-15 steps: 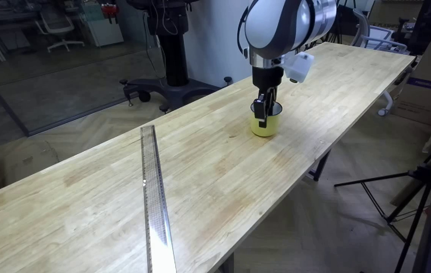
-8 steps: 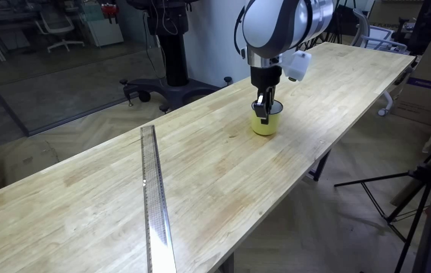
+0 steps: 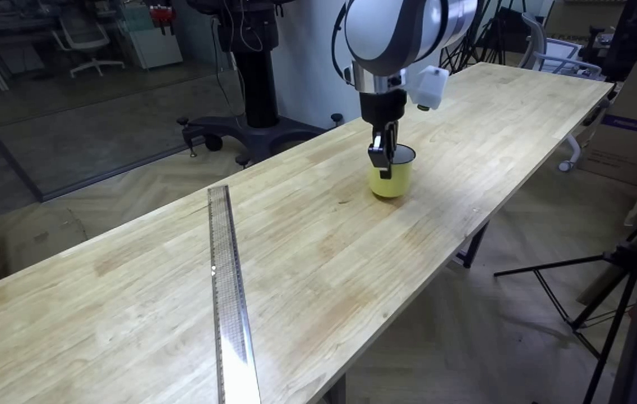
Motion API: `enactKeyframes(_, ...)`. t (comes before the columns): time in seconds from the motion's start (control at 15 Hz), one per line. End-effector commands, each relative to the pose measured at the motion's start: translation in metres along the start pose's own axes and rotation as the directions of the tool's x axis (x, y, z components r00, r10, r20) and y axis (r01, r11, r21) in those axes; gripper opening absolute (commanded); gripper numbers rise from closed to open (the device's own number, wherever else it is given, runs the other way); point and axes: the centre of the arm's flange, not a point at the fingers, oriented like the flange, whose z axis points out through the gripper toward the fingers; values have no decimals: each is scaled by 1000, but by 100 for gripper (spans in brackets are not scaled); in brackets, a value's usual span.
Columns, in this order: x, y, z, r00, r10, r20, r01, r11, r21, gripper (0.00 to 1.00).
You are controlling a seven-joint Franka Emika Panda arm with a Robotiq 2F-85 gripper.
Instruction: Move the cup backwards
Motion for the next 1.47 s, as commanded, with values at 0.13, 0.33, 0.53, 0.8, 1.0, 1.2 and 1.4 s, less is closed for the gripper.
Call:
enactKeyframes(0.13, 30, 4, -32, 999, -44, 4, 44, 997, -60, 3)
enactKeyframes(0.33, 43, 4, -41, 997, -73, -15, 71, 993, -99, 3)
enactKeyframes(0.53, 52, 3, -46, 996, -86, -31, 82, 990, -118, 3)
enactKeyframes(0.8, 58, 3, -42, 994, -103, -22, 100, 988, -121, 3)
enactKeyframes(1.0, 63, 3, -31, 992, -126, -1, 125, 985, -122, 3)
enactKeyframes(1.2, 69, 1, -17, 988, -153, 31, 156, 976, -151, 3)
enactKeyframes(1.4, 75, 1, -8, 982, -183, 56, 190, 962, -195, 3)
